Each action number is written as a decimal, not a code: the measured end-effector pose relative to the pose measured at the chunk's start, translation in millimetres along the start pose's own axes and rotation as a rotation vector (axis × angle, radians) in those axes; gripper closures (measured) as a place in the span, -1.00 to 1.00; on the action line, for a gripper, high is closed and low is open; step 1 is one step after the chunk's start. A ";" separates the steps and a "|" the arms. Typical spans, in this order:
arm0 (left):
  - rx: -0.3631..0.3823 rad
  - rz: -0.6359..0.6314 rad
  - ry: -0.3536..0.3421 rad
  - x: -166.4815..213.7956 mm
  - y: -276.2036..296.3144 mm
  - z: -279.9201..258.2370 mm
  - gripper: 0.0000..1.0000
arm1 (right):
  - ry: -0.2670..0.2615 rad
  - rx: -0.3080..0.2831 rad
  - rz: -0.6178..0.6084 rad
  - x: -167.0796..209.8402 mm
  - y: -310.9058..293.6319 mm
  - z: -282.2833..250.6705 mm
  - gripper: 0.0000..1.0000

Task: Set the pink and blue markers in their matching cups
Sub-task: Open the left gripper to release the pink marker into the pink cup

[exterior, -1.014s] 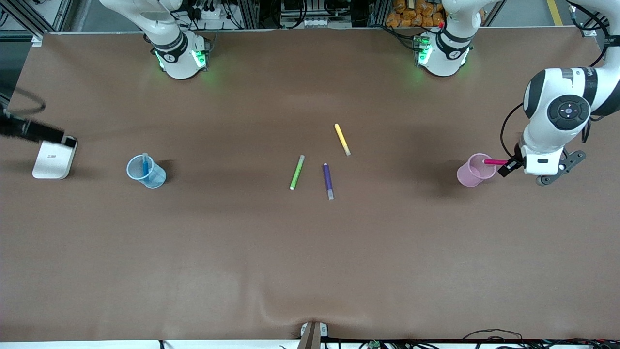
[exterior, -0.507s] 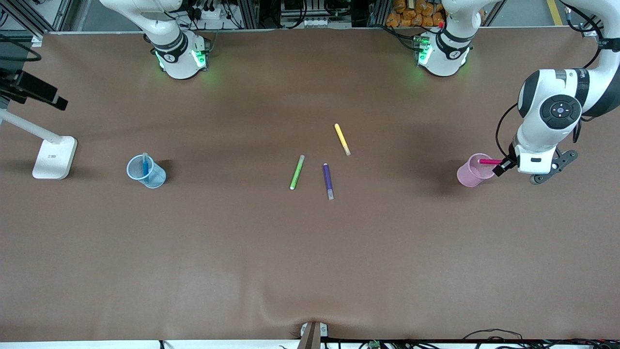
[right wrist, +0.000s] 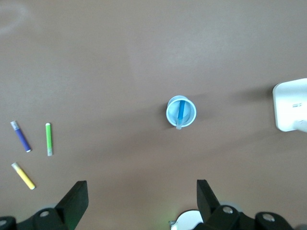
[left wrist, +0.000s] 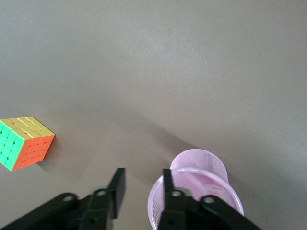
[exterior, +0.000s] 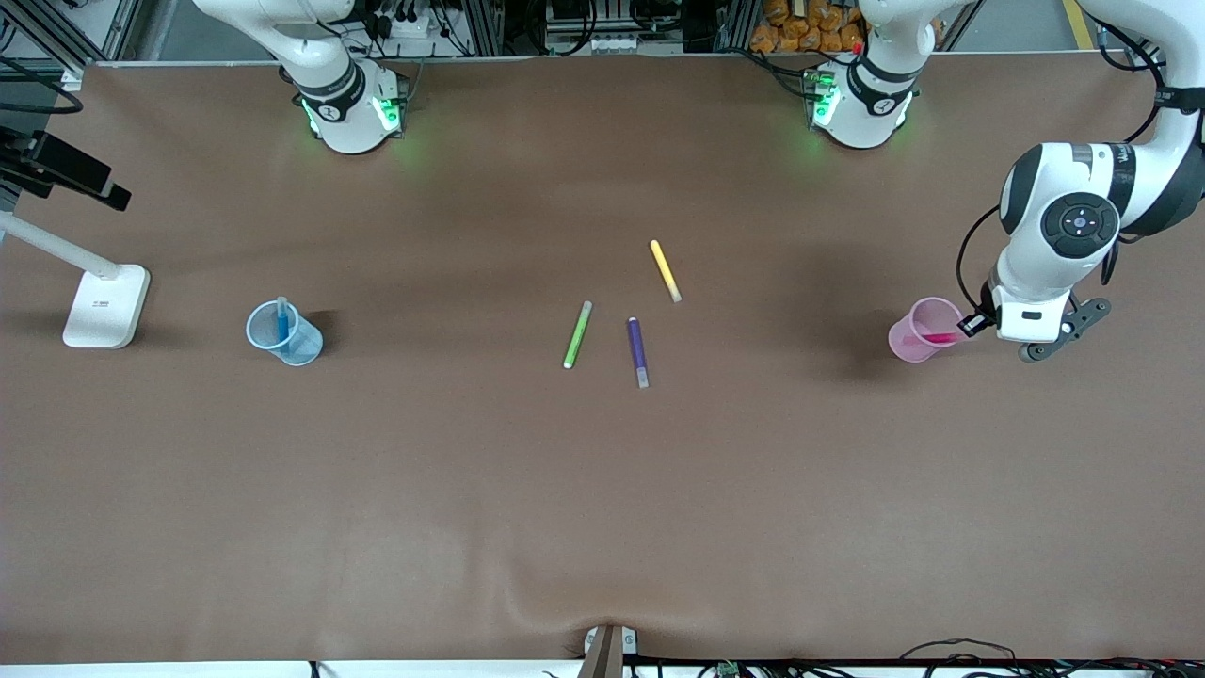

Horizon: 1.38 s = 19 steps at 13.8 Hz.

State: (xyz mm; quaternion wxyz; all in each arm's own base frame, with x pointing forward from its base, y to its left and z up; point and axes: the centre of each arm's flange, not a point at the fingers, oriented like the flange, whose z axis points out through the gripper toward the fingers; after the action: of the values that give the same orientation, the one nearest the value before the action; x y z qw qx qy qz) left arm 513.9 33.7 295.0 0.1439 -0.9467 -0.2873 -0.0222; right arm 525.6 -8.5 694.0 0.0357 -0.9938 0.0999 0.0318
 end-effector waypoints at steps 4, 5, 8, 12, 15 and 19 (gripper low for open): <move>-0.001 0.004 0.006 0.7 1.2 -2.3 -0.76 | 0.015 -0.068 -0.111 -0.7 -4.9 -0.3 -1.00; -0.002 0.007 0.013 2.5 1.2 -4.9 -0.97 | 0.016 -0.072 -0.116 -0.6 -4.1 -0.4 -1.00; 0.002 0.030 0.032 11.8 -0.2 -19.5 -1.00 | 0.020 -0.078 -0.118 -0.7 -3.8 -1.4 -1.00; 0.028 0.068 0.053 21.5 5.3 -54.4 -1.00 | 0.022 -0.078 -0.121 -1.3 -4.7 -2.2 -1.00; 0.034 0.113 0.073 23.9 20.3 -83.1 -1.00 | 0.023 -0.078 -0.126 -1.6 -5.9 -2.4 -1.00; 0.011 0.129 0.062 31.4 25.3 -107.3 -1.00 | 0.025 -0.078 -0.115 -0.7 0.0 -3.4 -1.00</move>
State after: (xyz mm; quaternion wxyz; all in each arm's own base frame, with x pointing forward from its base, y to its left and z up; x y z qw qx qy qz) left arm 558.3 -0.1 395.1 0.1592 -0.9613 -0.2210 -0.0405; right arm 525.2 -8.6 697.4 -0.0027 -0.9989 0.0419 0.0211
